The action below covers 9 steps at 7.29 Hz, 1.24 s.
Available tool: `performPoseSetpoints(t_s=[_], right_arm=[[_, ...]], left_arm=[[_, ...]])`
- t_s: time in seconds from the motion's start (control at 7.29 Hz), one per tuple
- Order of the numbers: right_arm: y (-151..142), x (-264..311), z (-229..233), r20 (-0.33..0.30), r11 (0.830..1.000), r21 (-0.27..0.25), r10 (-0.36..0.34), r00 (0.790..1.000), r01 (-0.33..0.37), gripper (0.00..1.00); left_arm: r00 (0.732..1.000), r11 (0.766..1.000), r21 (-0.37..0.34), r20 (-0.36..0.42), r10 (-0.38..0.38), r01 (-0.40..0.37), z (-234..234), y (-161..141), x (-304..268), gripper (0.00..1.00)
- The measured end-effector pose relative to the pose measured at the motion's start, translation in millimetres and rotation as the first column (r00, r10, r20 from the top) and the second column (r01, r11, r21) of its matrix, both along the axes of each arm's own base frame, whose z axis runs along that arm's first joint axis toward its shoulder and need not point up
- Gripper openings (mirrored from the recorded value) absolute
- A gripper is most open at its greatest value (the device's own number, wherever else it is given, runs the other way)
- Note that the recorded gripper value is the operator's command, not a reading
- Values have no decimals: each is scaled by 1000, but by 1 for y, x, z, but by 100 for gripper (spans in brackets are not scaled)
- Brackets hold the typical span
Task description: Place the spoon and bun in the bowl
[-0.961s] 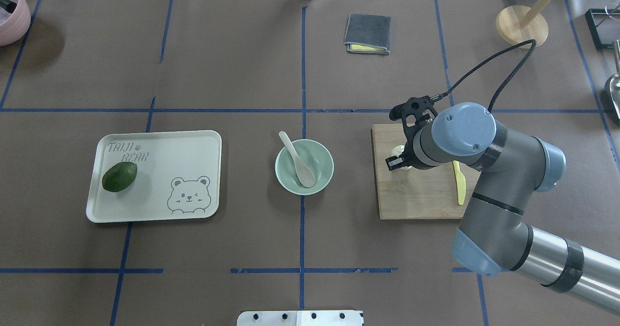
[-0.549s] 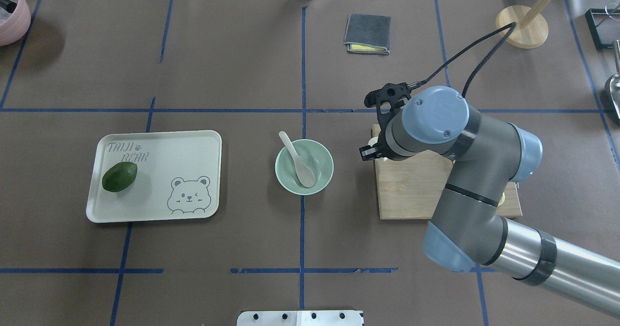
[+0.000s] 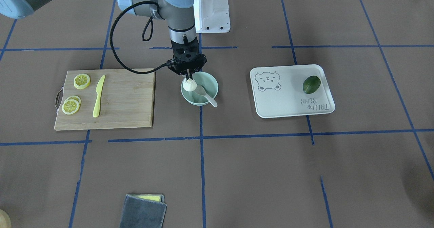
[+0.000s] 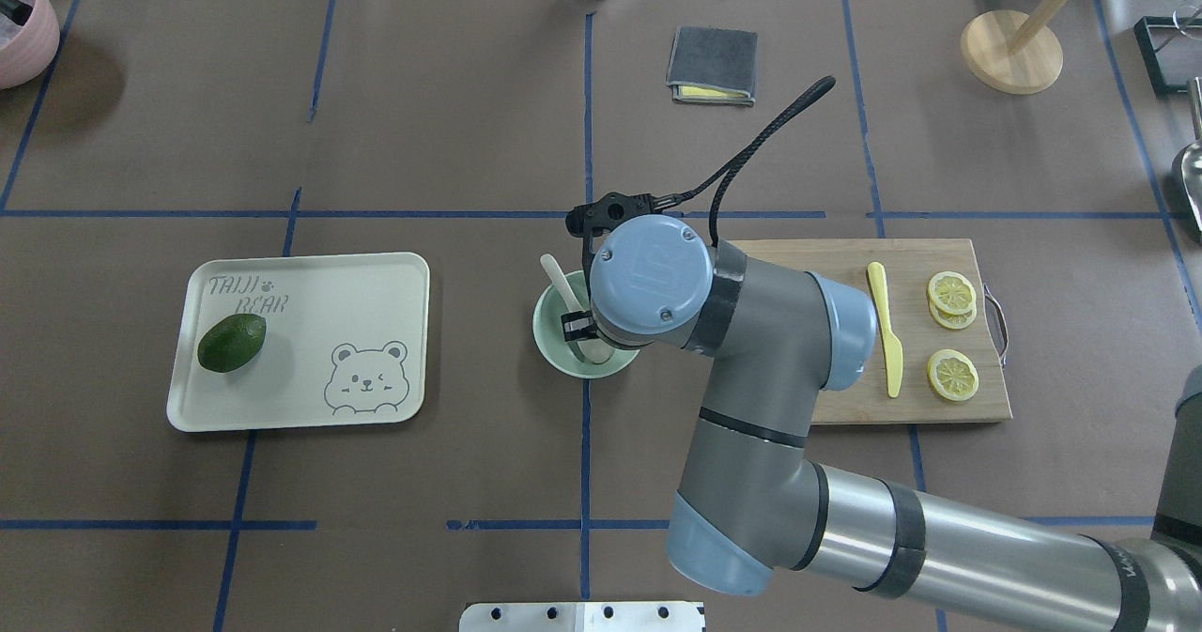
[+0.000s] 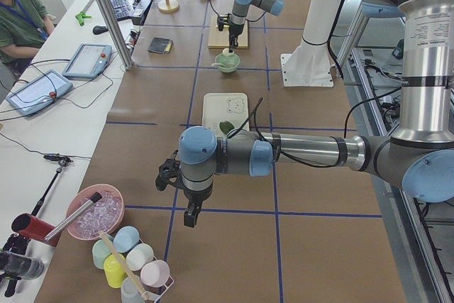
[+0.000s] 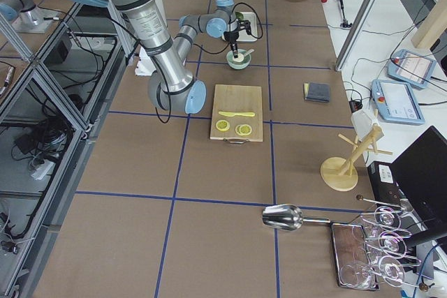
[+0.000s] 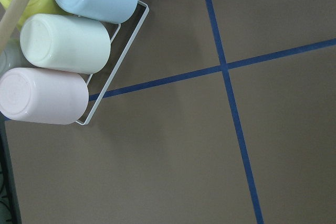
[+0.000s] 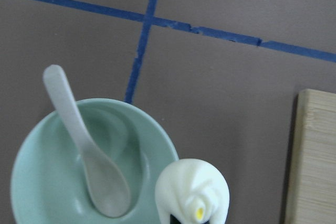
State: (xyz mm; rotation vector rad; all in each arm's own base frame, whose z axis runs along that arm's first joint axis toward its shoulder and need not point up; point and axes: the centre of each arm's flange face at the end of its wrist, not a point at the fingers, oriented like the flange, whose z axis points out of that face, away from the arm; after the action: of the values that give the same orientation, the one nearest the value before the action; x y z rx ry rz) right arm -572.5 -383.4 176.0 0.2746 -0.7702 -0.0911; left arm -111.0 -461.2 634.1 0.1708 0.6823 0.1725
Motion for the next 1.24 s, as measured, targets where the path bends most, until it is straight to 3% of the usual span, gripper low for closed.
performPoseSetpoints(t_s=[0.41,0.69,0.96,1.24], right_arm=[[2,-9,-7,-8,1000,22,14,1000,-14,100],[-25,14,-8,-1,1000,22,4,1000,-4,100],[-91,75,4,-2,999,32,-40,999,40,100],[-172,185,48,-21,989,72,-129,991,130,100]], left_arm=[[1000,1000,0,0,0,0,0,0,0,100],[1000,1000,2,0,1,-1,-1,-1,0,100],[1000,1000,5,1,2,-2,-2,-1,0,100],[1000,1000,-2,-2,3,-3,1,3,1,100]])
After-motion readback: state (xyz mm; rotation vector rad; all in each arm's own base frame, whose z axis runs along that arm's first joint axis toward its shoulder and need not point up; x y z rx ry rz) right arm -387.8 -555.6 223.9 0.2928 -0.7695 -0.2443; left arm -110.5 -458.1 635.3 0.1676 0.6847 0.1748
